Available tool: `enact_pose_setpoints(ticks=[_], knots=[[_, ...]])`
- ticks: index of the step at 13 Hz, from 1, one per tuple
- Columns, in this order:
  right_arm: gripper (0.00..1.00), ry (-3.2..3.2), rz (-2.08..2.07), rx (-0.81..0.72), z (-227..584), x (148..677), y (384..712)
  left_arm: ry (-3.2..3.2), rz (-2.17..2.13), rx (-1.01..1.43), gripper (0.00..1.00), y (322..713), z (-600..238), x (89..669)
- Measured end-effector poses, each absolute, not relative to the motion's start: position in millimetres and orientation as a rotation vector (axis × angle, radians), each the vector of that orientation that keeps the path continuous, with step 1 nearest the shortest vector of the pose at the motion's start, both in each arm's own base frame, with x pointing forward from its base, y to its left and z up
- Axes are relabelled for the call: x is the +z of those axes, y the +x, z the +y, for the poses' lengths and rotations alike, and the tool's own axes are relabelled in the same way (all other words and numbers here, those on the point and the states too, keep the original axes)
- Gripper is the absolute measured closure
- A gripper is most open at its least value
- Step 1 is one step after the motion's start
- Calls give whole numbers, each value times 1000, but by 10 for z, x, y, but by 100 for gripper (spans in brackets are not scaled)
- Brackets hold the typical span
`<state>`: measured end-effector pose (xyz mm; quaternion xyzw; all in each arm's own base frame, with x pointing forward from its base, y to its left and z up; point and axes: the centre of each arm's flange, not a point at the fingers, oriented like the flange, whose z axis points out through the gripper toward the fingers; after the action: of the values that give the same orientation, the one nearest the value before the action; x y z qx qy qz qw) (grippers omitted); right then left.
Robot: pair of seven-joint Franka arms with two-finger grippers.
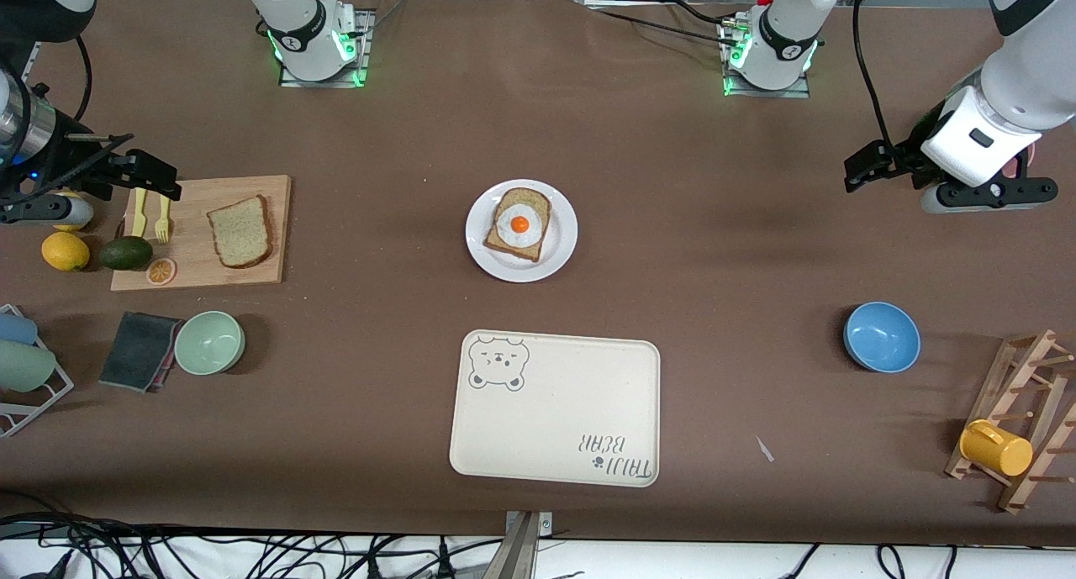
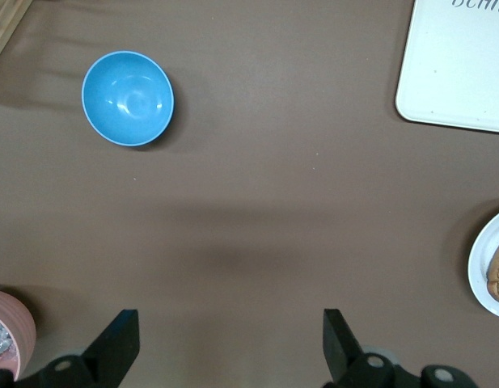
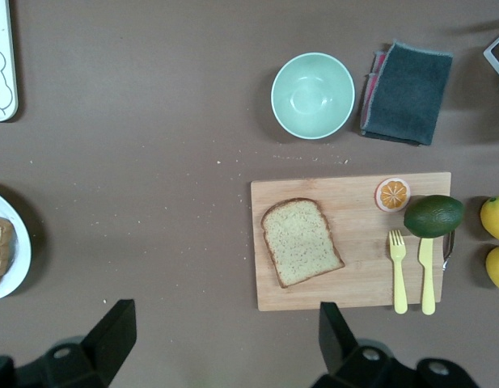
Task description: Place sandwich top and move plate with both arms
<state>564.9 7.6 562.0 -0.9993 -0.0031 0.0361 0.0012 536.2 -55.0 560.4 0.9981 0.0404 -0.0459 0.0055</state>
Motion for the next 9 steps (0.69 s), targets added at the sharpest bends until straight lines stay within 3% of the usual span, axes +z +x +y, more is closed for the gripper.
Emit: enact_pose_setpoints(ticks=[3,7,9], knots=[[0,-3134,-18,170,83,5423,5717,3125,127,-147,0,5359,-550,5604],[0,-3122,-43,370,151,4619,5957,3125,130,-149,0,5357,-554,5607],[0,-3120,-45,394,150,4196,6048,3125,127,-149,0,5355,-566,5609]])
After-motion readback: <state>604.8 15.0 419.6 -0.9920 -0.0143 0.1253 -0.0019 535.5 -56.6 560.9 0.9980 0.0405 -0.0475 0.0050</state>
